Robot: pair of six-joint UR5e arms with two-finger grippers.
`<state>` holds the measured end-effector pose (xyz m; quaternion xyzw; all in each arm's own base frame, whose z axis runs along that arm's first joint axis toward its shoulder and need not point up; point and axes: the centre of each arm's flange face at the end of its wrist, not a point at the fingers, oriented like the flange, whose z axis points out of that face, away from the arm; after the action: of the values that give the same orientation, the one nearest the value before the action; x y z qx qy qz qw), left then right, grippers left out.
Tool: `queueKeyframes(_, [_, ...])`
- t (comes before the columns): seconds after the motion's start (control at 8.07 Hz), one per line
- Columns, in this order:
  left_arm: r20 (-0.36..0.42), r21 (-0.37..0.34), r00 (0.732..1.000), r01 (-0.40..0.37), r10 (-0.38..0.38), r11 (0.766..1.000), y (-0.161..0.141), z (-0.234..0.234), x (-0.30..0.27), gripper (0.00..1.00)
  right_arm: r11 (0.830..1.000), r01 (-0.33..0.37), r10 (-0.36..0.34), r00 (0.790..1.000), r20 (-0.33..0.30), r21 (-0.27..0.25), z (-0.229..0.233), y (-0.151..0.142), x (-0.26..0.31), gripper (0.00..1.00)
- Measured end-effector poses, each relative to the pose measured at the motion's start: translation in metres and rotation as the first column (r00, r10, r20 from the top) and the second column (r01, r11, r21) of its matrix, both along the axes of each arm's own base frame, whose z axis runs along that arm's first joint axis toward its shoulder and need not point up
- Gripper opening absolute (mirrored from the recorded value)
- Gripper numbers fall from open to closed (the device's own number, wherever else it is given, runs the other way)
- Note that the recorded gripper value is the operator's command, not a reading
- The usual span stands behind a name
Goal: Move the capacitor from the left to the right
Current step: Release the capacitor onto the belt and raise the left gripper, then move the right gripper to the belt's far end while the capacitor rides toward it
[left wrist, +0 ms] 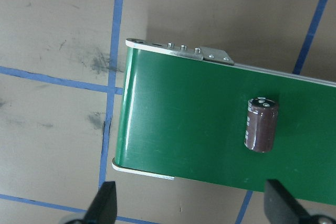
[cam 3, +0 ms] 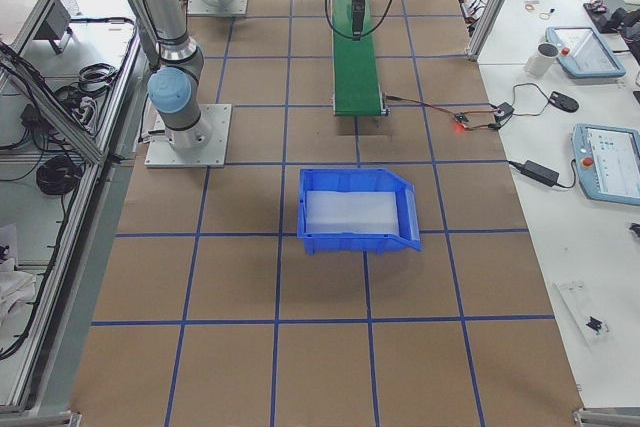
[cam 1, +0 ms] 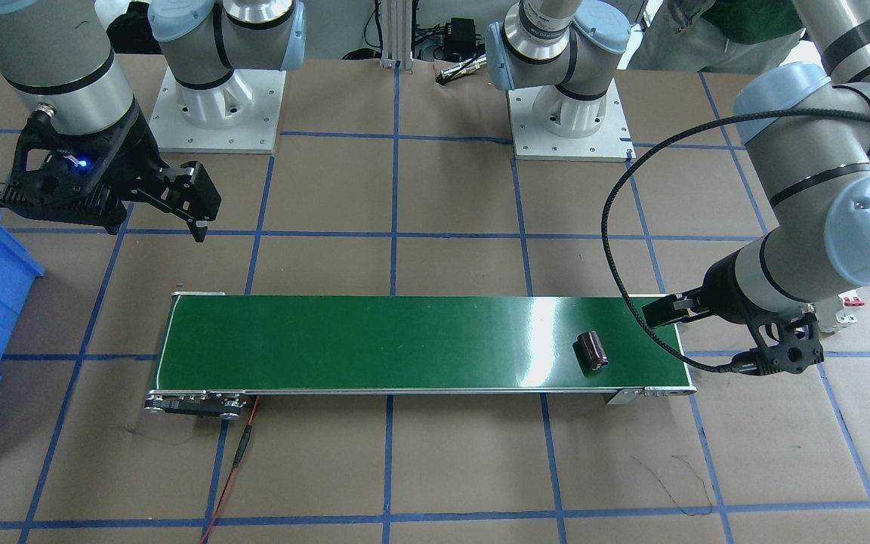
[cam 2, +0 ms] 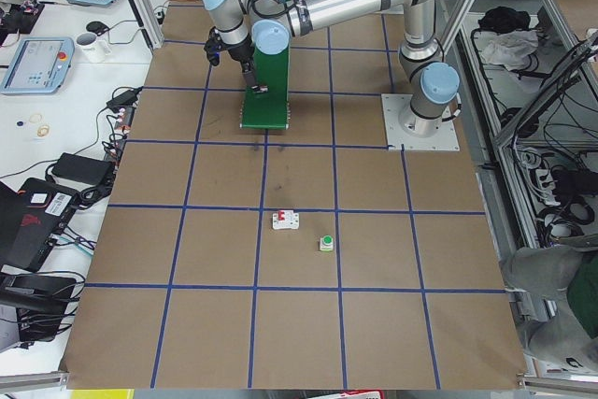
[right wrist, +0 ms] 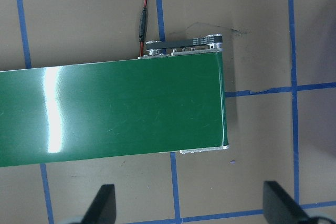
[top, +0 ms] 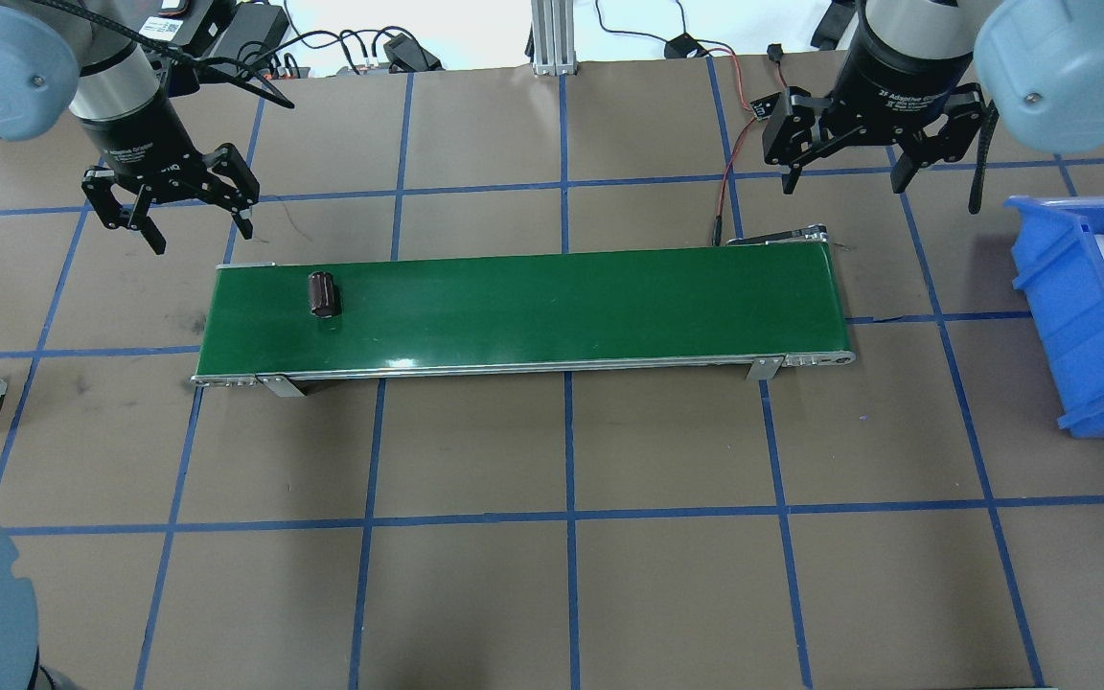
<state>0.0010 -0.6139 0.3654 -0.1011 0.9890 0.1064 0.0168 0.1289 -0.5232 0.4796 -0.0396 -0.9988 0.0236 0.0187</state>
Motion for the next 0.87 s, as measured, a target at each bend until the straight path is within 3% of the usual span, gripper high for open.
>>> queueKeyframes(0.37, [0.007, -0.042, 1.0, -0.018, 0.018, 0.999, 0.002, 0.024, 0.013, 1.0, 1.0, -0.009, 0.009, 1.0, 0.002, -0.018, 0.0, -0.003, 0.0, 1.0])
queueKeyframes(0.62, [0.019, -0.106, 0.999, -0.047, 0.049, 0.993, 0.014, 0.063, 0.033, 1.0, 1.0, -0.016, 0.016, 1.0, 0.003, -0.027, -0.006, -0.006, 0.0, 1.0])
queueKeyframes(0.87, [0.031, -0.154, 0.998, -0.048, 0.053, 0.987, 0.028, 0.094, 0.033, 1.0, 0.995, -0.064, 0.064, 0.998, -0.001, -0.081, -0.018, -0.012, 0.001, 1.0])
